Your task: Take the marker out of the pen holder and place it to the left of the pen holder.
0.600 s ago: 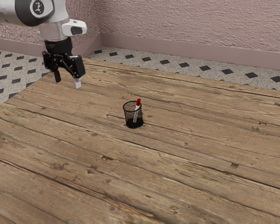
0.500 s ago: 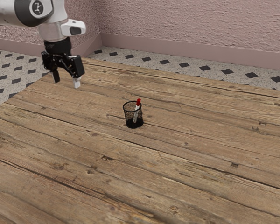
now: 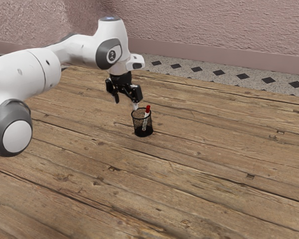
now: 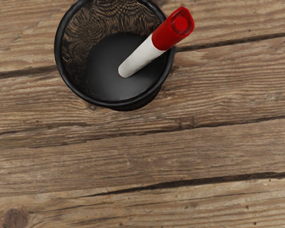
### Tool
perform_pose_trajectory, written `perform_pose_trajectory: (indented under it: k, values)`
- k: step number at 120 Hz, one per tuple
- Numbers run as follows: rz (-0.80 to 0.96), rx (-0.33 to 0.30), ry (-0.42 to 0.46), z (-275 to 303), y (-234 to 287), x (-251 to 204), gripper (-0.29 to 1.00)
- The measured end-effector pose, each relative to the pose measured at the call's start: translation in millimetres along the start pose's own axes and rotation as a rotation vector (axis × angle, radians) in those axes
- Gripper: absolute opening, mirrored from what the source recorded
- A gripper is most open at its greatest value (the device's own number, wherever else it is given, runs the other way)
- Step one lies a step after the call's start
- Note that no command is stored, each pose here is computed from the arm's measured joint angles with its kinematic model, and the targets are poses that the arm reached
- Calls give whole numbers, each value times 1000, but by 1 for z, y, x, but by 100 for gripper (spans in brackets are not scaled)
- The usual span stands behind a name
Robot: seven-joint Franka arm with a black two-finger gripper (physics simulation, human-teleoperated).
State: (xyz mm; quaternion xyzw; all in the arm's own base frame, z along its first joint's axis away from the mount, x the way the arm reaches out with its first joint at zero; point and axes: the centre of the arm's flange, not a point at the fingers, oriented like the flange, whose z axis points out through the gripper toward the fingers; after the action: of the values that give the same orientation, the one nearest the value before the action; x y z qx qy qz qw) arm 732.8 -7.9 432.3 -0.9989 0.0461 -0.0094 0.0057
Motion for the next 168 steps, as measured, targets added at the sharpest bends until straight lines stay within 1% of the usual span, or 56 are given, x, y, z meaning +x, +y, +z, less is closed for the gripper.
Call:
perform_pose_trajectory:
  k: [15,66,89,115,129,168]
  values:
    - [20,8,64,12,14,16,70]
    - [48,18,218,70,32,51,70]
    - [72,27,291,73,32,62,70]
    - [95,33,308,88,31,66,70]
    - [106,33,301,95,31,64,70]
    - [125,41,308,95,27,63,69]
